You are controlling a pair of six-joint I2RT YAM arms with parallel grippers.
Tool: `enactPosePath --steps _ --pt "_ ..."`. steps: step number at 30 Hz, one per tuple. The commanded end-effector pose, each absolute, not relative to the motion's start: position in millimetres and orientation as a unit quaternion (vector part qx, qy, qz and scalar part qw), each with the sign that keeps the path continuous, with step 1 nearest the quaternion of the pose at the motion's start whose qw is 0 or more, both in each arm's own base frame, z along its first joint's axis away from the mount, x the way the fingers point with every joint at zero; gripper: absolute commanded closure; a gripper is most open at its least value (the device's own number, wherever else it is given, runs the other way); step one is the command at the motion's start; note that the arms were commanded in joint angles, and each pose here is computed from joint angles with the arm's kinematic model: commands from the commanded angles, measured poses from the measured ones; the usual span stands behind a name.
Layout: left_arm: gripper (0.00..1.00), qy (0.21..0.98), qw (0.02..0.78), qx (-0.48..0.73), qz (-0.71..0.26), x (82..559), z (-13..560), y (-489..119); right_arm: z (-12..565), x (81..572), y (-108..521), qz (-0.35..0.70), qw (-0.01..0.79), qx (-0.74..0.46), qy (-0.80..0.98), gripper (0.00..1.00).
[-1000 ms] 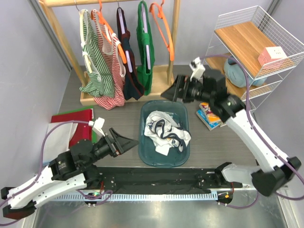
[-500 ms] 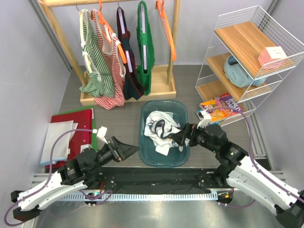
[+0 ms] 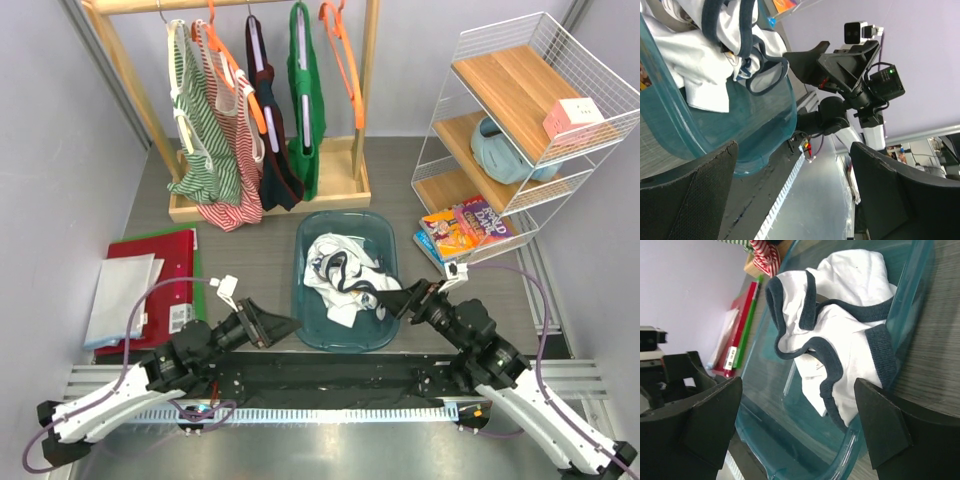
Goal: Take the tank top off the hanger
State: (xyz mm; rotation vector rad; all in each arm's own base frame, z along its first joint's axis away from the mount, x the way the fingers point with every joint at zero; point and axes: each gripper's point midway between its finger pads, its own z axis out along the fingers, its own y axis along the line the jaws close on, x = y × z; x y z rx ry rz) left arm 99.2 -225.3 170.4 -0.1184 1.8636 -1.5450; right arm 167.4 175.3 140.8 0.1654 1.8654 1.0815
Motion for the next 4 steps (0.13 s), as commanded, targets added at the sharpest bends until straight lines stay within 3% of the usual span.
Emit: enactPosePath --steps 1,4 --pt "0.06 0.652 0.357 -0.025 -0.668 88.2 203.3 -230.7 140.1 165.3 176.5 0.467 0.466 0.088 0.746 0.0" --pt "0.06 0.636 0.353 -0.012 -0.686 83.4 208.4 -234.2 140.0 162.2 182.9 0.482 0.461 0.075 0.741 0.01"
